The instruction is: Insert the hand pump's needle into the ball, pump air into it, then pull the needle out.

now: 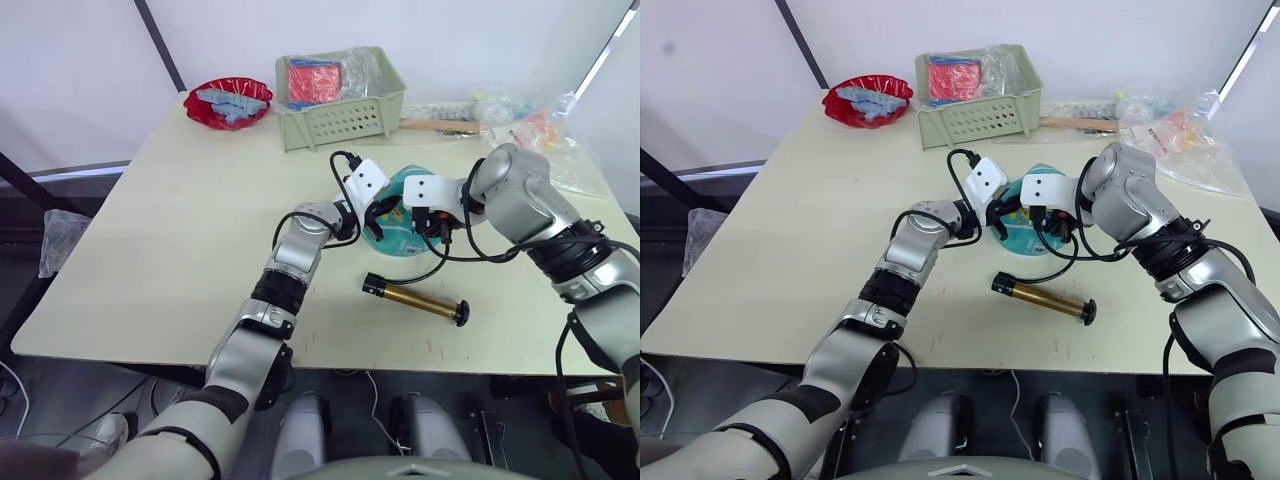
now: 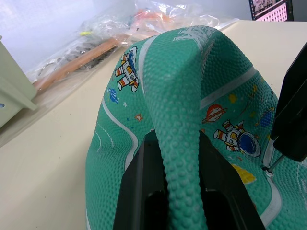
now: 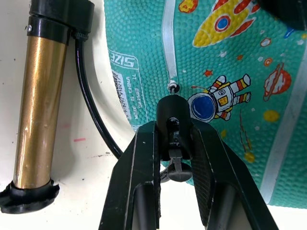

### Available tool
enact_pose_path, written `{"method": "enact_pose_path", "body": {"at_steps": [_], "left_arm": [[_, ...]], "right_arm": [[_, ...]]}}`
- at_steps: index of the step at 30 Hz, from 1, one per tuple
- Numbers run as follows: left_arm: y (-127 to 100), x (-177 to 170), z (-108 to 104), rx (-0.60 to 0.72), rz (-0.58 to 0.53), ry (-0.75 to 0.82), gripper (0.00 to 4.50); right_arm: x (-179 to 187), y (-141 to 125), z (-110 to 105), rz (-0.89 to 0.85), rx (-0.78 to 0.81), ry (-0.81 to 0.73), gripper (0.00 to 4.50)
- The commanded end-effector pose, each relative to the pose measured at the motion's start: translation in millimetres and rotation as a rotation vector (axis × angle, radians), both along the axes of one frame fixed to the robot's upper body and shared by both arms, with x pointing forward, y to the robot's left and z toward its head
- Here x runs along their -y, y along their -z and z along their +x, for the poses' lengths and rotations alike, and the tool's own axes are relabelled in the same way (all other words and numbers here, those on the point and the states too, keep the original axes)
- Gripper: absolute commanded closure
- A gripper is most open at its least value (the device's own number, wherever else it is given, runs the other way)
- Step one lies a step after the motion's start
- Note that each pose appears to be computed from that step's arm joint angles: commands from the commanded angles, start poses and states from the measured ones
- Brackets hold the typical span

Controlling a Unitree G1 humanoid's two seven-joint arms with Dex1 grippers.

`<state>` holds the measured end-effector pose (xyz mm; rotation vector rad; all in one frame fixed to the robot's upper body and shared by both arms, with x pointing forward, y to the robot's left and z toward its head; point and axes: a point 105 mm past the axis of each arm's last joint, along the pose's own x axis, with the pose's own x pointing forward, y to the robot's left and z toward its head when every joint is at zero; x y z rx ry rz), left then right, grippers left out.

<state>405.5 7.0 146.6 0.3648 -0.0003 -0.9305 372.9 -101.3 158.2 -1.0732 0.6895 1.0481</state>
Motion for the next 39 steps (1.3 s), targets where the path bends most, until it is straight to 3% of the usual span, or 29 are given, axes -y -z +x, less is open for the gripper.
{"method": "enact_pose_path", "body": {"at_steps": [1, 13, 30, 32, 34, 38, 39], "left_arm": [[21, 27, -17, -0.06, 0.033, 0.094, 4.44], [24, 27, -18, -0.064, 0.033, 0.091, 4.44], [31, 12, -11, -0.067, 0.05, 0.048, 4.44], [31, 12, -11, -0.067, 0.05, 0.048, 4.44], [31, 13, -11, -0.066, 0.05, 0.049, 4.44], [31, 12, -10, -0.066, 0.049, 0.046, 4.44], [31, 12, -10, -0.066, 0.05, 0.046, 4.44]], "right_arm": [[-32, 12, -8, 0.038, -0.01, -0.104, 4.15], [-34, 22, -7, 0.084, -0.006, -0.064, 4.15], [-1, -8, -12, 0.173, 0.041, -0.045, 4.15], [4, -12, -13, 0.173, 0.044, -0.056, 3.11], [8, -15, -15, 0.174, 0.036, -0.065, 2.34], [14, -25, -14, 0.208, 0.064, -0.064, 0.21], [16, -28, -15, 0.215, 0.067, -0.066, 0.21]]}}
